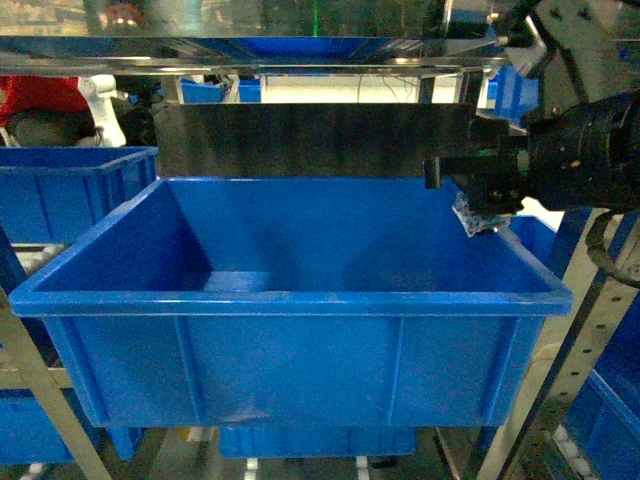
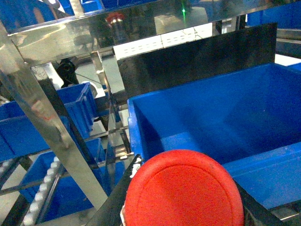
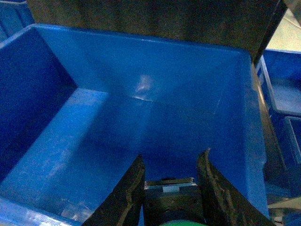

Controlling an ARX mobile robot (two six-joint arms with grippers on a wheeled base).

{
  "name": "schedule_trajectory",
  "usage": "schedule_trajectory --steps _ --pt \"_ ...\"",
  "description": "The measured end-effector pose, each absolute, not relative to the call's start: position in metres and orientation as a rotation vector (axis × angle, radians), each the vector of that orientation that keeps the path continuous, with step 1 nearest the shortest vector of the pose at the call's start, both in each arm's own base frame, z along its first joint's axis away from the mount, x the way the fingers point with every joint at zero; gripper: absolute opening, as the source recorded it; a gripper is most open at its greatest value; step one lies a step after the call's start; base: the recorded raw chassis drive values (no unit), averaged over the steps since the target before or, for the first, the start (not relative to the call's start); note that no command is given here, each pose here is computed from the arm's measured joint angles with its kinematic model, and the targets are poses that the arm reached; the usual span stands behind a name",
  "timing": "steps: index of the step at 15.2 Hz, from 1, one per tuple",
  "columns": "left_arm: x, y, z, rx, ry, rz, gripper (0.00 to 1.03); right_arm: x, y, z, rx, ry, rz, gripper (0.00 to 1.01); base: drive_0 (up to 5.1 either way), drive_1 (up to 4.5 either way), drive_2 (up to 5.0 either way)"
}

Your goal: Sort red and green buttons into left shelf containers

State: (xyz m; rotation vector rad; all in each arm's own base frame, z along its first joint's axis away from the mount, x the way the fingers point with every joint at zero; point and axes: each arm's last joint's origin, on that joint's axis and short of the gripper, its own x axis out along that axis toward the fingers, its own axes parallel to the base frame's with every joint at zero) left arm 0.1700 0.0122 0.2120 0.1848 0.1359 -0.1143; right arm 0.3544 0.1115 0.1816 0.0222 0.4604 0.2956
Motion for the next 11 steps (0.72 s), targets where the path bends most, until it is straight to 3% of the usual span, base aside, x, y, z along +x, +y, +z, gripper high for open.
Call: schedule_trajectory --steps 5,9,10,11 --pt "0.170 0.012 0.212 0.184 0.136 -0.114 0.30 0.395 0.102 0.161 0.010 0.501 0.217 0.29 0.0 0.00 0.0" --pt "0.170 0.012 0.212 0.184 0.136 -0.114 0.30 0.407 0.096 0.137 0.012 0.580 0.211 0.29 0.0 0.00 0.0" --pt "0.170 0.012 0.212 0.185 0.136 -0.114 0.30 0.409 0.095 0.139 0.017 0.568 0.213 0.33 0.0 0.00 0.0" --pt "0.170 0.012 0.212 0.185 0.136 -0.114 0.30 0.411 0.093 0.141 0.019 0.560 0.209 0.48 0.0 0.00 0.0"
